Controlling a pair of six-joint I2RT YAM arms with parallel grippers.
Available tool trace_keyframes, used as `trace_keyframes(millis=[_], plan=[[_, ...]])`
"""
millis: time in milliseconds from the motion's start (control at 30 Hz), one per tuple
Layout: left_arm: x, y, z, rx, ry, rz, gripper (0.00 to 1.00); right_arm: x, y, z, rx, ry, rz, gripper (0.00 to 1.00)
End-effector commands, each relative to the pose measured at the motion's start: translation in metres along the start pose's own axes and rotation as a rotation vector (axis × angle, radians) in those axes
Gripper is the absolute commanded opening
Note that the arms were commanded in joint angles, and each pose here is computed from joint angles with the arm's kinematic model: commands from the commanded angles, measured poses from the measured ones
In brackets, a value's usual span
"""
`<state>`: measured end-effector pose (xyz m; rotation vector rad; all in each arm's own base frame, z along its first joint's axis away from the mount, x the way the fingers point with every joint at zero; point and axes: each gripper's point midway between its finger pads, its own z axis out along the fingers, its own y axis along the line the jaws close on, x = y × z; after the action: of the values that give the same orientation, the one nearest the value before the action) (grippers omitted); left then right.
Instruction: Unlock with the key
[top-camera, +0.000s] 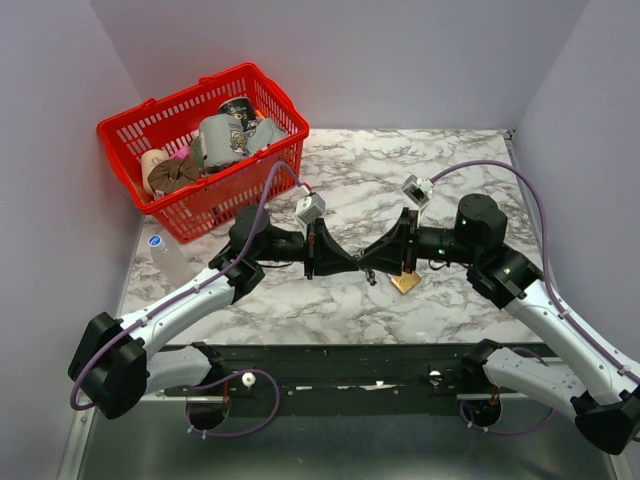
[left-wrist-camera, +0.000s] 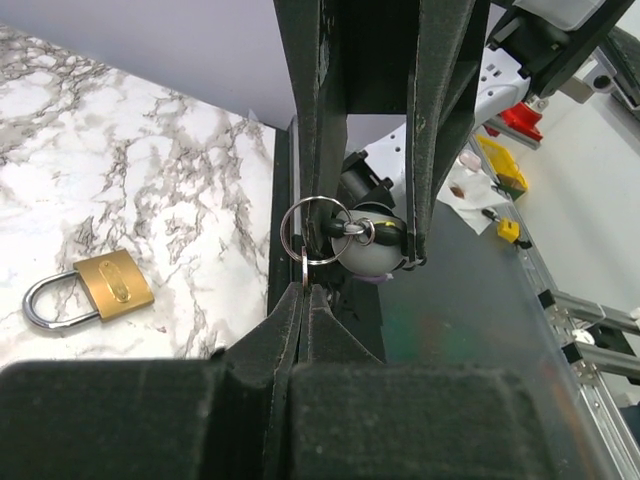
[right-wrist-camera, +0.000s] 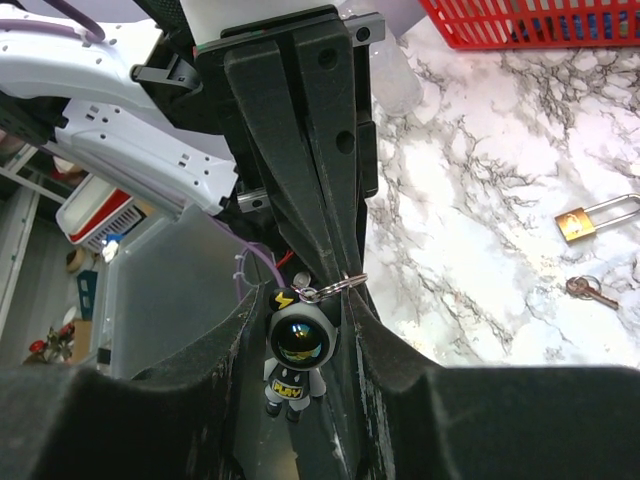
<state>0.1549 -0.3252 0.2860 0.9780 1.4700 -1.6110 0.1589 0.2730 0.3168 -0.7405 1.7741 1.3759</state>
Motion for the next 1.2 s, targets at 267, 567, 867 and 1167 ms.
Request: trace_keyframes(millis=[267, 567, 867, 1167], plan=[[0.046, -0.014, 0.005, 0.062, 0.272, 0.051, 0.0, 0.02, -0.033, -0.021, 0.176, 0.149, -0.205, 0.45], [0.059, -0.015, 0.007, 0.083, 0.328, 0.022, 0.0, 0.033, -0.024, -0.016, 0.08, 0.168, -0.248, 0.43], [0.061, -0.013, 0.007, 0.085, 0.334, 0.014, 0.0, 0.065, -0.012, -0.007, -0.027, 0.247, -0.21, 0.33], [0.061, -0.013, 0.007, 0.088, 0.336, 0.013, 0.0, 0.076, -0.012, 0.0, -0.048, 0.268, -0.192, 0.3]])
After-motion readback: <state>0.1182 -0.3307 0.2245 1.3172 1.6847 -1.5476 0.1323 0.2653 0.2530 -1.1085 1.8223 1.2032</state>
